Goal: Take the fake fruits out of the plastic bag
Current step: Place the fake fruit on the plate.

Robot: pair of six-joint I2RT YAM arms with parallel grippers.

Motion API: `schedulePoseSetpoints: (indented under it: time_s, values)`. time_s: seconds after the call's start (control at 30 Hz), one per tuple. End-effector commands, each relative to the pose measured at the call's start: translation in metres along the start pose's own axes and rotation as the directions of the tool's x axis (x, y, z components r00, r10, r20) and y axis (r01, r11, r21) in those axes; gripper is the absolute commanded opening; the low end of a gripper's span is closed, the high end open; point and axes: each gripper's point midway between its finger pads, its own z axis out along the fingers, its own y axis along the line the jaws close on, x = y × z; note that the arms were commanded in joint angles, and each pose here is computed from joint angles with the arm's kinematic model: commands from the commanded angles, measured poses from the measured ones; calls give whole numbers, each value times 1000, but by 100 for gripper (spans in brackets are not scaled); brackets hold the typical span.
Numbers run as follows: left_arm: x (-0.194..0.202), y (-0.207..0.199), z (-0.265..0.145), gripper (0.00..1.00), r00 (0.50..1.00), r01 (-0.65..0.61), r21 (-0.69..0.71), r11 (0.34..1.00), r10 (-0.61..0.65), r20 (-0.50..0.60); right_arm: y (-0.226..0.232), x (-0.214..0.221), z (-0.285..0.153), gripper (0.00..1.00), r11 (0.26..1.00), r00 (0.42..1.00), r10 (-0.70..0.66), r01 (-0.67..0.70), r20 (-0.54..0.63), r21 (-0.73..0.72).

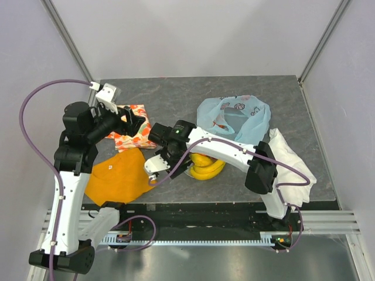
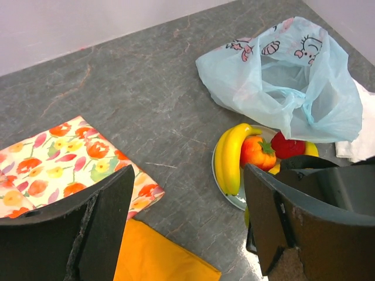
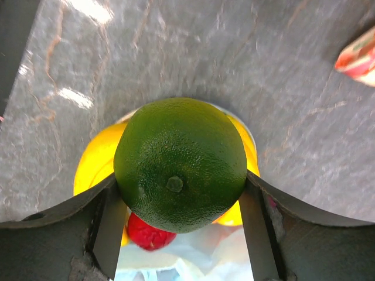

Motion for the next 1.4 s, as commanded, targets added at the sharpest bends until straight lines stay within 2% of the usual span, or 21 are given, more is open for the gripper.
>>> schedulePoseSetpoints:
  time_s: [0.0,0.1,0.27,0.5,0.8,1.0,1.3,1.37]
  values:
    - [-9,-5,-5,82,999,-16,24,1000,15,39,-12,20,-43,60,992,997,64,-59,-44,109]
    - [-11,-6,0,82,999,-14,45,999,12,38,-10,49,-65,59,974,981,189,-182,-42,132]
    - [-18,-5,12,82,999,-2,69,998,-1,45,3,111,-86,59,911,918,394,-386,-33,148]
    - [-18,-3,26,82,999,25,96,995,-27,23,34,148,-62,59,841,841,540,-539,-23,53]
    - [-22,6,33,81,999,34,92,995,-35,16,50,132,-54,60,863,860,505,-506,68,-11]
    - [-21,6,39,81,998,70,105,992,-70,1,62,124,-39,61,886,885,463,-462,40,-28]
    - [-19,7,43,81,997,75,109,991,-75,-7,51,128,-24,71,880,880,474,-474,13,9]
    - [-19,7,43,81,997,74,111,991,-74,-6,47,130,-23,77,881,881,473,-473,12,24]
